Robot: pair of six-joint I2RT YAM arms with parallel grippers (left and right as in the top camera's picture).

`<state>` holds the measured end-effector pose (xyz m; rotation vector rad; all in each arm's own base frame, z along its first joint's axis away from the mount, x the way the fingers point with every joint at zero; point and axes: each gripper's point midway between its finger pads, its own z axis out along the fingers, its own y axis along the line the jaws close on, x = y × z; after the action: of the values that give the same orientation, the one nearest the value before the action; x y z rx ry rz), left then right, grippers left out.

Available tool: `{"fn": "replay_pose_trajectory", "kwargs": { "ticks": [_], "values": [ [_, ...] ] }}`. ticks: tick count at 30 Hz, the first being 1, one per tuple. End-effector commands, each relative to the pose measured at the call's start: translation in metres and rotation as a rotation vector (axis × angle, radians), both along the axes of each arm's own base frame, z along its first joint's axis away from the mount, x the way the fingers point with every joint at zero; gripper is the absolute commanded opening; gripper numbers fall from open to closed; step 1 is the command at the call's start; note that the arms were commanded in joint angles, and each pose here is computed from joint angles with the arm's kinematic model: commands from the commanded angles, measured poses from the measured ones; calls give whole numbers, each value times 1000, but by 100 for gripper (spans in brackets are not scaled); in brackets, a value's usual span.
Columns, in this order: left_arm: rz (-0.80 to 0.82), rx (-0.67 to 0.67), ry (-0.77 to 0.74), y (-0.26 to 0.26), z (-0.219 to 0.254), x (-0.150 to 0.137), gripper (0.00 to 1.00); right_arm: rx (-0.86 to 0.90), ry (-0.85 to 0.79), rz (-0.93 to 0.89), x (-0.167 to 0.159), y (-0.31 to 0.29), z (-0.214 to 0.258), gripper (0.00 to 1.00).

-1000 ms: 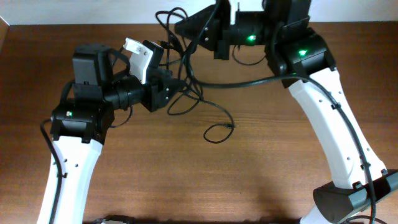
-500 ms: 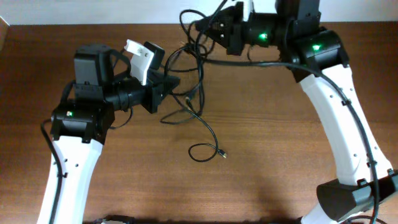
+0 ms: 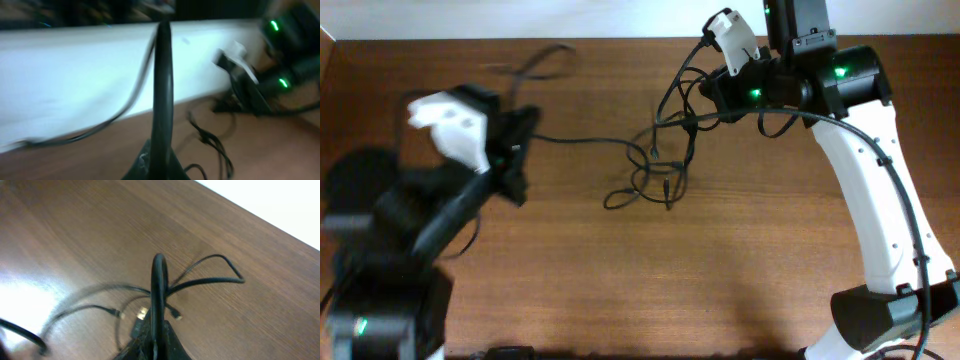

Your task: Untangle cables

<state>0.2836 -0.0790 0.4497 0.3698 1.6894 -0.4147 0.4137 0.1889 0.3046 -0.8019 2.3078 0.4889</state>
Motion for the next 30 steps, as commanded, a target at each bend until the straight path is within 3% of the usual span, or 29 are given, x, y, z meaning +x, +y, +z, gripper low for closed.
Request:
{"fn": "replay_pose_trajectory", "kwargs": {
  "ticks": [1,2,6,11,15,18,21,26,27,28,30],
  "values": [
    [413,-1,-126,73,34,-25,0,-76,21,-38,14,-12,-21,4],
    [560,3,-167,98,44,-38,0,-92,34,-46,17,-15,-29,4],
    [895,3,-230,153,59,-60,0,-120,121,-97,23,-42,-53,4],
    [972,-9,-265,165,67,-67,0,-124,175,-193,29,-90,-63,4],
    [1131,-47,-341,188,84,-84,0,-136,185,-294,35,-134,-65,4],
    [1035,-38,-329,174,82,-73,0,-118,191,-248,31,-130,-64,4],
    [777,-32,-304,135,78,-44,0,73,75,65,27,-60,-38,4],
    [614,-77,-179,109,51,-22,0,184,-117,363,17,23,-5,4],
    [551,-79,-174,98,50,-20,0,177,-145,383,17,34,-2,20],
    [519,-80,-173,92,50,-20,0,165,-152,391,16,40,-3,91],
    [476,-81,-166,85,49,-20,0,170,-104,393,7,43,-8,99]
  ]
}}
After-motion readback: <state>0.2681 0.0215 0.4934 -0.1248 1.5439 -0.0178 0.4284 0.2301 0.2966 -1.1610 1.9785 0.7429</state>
